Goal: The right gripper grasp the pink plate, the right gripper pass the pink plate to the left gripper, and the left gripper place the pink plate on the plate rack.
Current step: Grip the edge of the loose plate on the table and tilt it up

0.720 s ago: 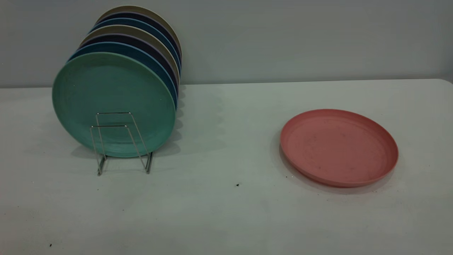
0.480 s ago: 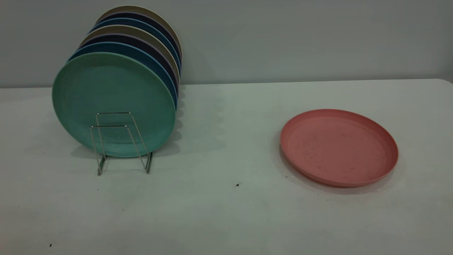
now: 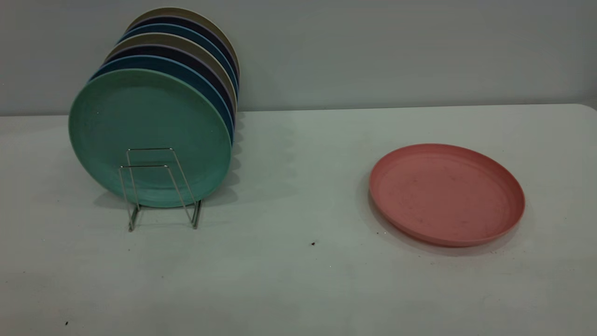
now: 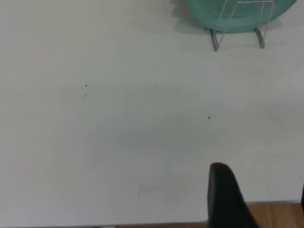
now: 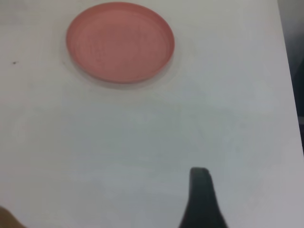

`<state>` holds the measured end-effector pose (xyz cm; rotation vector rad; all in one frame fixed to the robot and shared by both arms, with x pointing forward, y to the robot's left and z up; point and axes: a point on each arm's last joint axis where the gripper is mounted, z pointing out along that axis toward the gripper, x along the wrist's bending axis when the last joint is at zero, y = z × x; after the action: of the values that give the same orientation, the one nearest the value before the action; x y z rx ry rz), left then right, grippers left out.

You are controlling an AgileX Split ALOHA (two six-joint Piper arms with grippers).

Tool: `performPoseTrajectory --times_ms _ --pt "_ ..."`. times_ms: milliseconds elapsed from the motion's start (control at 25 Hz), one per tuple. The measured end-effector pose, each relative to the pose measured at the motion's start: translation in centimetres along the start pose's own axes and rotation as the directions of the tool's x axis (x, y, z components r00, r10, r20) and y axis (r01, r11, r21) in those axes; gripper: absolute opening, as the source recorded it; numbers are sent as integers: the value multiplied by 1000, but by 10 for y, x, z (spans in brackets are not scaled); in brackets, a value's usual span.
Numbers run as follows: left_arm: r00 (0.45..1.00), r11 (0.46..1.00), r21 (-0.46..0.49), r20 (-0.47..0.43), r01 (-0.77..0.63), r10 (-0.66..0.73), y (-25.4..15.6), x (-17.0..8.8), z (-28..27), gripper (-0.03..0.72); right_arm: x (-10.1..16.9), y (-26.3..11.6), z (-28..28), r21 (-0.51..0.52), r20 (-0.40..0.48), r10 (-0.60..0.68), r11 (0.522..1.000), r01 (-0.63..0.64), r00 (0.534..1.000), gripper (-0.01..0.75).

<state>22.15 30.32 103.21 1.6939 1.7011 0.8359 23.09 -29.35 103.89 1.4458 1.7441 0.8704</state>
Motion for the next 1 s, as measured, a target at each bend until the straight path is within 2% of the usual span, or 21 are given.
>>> performPoseTrajectory --times_ms 760,1000 --pt "1000 1000 0 2 1 -1 0 0 0 414 0 0 0 0 -1 1 1000 -1 1000 552" --pt "999 999 -34 52 16 -15 3 -5 -2 414 5 2 -1 -18 -53 6 1000 -7 999 552"
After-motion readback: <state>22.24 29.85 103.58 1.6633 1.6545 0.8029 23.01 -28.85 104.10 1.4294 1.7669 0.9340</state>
